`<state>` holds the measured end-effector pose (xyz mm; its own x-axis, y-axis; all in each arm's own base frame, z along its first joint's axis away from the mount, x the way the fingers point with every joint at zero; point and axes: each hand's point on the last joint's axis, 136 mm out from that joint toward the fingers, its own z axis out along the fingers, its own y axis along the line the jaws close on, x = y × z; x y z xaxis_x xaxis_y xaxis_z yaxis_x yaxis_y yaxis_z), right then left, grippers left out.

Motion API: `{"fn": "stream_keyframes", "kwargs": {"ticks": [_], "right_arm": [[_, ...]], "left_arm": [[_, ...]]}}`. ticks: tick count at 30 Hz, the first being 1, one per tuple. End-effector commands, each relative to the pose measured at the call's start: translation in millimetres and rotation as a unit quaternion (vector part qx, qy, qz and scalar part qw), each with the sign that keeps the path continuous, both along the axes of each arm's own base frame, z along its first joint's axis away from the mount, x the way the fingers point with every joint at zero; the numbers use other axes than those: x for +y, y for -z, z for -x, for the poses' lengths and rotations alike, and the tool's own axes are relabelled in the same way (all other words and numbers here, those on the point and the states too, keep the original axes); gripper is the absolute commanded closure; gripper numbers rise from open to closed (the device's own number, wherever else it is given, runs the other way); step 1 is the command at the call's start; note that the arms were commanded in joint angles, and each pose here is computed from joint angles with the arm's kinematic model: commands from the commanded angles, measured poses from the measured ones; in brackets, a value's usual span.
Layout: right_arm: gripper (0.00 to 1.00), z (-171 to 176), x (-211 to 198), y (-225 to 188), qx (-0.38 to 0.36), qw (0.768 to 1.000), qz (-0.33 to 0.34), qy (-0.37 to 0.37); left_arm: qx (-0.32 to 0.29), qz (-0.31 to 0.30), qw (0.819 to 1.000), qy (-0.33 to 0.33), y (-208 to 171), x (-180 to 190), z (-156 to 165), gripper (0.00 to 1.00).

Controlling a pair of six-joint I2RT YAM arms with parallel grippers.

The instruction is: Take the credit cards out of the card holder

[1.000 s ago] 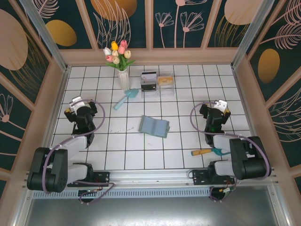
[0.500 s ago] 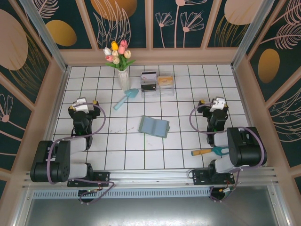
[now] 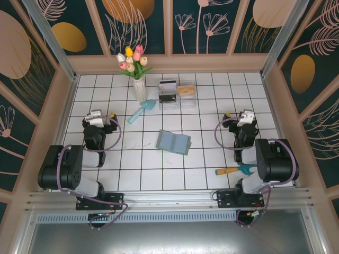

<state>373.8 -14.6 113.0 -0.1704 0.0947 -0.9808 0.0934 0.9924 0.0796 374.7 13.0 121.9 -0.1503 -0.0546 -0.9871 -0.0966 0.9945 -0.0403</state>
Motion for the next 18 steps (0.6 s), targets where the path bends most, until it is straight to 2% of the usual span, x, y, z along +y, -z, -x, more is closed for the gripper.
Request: {"fn": "stream_keyframes", "kwargs": {"ticks": [1,18], "right_arm": [[0.01,-1.3,1.1,-8.1,-0.020,1.000,-0.012,-0.010],[0.01,-1.7,1.1,-7.2,-0.018,1.000,-0.013,-0.011]], "left_arm": [[-0.039,0.008,0.999,0.000,-16.1,1.1,-0.7,0.01],[-0.032,0.008,0.999,-0.011,-14.3,5.0,-3.1,0.01]]}}
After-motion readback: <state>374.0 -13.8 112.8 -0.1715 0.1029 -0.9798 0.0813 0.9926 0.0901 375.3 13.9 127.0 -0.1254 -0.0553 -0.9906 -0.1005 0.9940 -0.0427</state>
